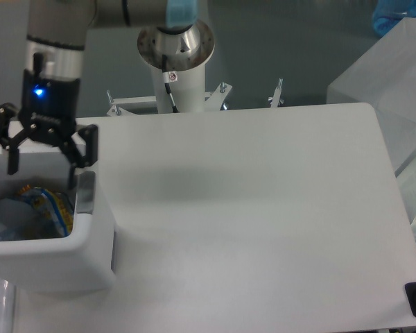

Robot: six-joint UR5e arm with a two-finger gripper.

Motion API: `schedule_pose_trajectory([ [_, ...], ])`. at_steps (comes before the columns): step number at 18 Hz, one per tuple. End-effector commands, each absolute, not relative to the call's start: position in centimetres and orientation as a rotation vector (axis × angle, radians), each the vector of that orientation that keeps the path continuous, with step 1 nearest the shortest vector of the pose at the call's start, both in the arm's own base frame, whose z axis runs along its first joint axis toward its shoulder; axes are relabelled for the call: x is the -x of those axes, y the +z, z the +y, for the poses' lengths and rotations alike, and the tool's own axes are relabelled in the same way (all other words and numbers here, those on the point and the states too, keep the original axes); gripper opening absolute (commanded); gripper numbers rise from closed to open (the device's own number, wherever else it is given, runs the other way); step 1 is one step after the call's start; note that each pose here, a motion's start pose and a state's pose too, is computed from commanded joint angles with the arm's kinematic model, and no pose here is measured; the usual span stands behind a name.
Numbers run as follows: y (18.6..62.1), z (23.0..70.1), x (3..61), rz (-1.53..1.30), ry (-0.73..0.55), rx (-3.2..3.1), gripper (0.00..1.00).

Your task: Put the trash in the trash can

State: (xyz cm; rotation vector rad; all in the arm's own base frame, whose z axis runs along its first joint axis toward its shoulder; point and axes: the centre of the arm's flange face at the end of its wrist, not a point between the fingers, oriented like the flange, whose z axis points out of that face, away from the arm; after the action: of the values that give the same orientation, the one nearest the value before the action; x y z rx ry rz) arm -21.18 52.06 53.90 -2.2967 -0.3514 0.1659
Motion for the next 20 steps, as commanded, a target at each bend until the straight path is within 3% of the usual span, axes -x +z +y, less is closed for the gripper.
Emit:
schedule_pose_trajectory([
  [5,51.8,46.9,35.8,-0.459,0.356,2.337,1.00],
  [10,49.0,44.4,43.0,-0.303,0.672,2.534,1.00],
  [15,49.1,40.8,46.7,-0.276,0.758,2.602,1.00],
  [20,49.7,37.0,47.4,0.048,0.760,2.773,1.00],
])
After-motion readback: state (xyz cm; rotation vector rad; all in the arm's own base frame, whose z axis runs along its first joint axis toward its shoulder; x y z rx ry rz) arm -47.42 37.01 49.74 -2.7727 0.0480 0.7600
